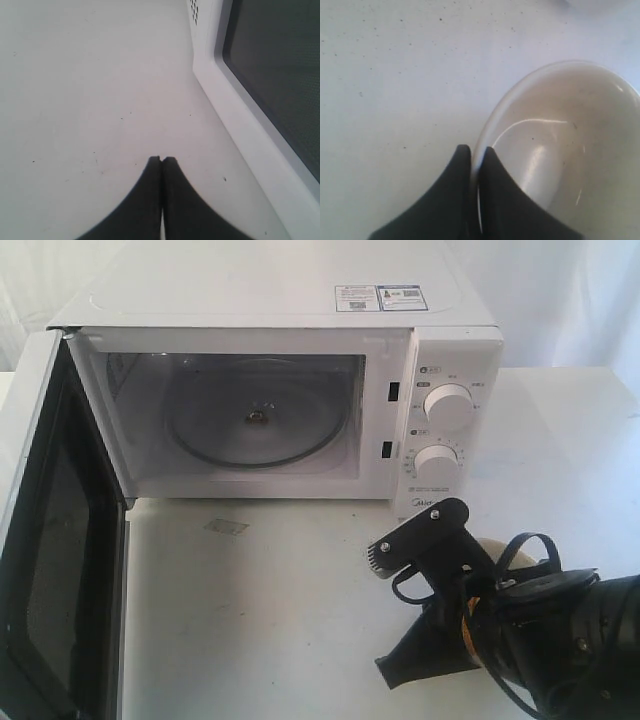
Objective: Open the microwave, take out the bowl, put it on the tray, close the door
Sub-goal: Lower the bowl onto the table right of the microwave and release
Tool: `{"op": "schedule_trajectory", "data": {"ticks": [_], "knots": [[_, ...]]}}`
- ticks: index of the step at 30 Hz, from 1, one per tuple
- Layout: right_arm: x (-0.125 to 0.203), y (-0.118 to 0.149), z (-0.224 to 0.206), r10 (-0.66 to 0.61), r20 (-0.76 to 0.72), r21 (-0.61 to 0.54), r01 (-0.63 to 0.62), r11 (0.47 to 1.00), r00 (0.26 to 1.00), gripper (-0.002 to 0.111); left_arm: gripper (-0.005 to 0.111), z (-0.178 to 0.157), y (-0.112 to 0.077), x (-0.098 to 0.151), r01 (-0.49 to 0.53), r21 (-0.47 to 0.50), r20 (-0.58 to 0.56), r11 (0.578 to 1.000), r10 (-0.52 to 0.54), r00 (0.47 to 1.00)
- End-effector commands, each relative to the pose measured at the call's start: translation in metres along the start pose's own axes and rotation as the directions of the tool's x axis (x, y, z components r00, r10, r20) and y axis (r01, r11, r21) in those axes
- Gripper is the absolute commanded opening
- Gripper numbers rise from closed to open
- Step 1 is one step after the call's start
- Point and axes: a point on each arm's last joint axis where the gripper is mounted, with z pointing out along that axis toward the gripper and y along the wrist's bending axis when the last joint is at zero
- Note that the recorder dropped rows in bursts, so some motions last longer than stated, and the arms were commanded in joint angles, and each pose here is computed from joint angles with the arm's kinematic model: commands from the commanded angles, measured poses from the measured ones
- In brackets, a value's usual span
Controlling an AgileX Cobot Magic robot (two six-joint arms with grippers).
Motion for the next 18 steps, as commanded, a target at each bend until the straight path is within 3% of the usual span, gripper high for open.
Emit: {"op": "schedule_trajectory", "data": {"ticks": [1,18], "knots": [[0.0012,-0.0112,-0.0005,-0.028,-0.01,0.109,0.029,0.994,1.0,0.0,0.0,0.0,-0.0004,0.0009,0.006,0.007,-0.001,1.0,-0.006,1.0],[0.0011,-0.0113,-0.0005,-0.058,-0.012,0.11,0.059,0.992,0.998,0.002,0.0,0.0,-0.0004,0.0009,0.006,0.007,-0.001,1.0,-0.006,1.0]]}}
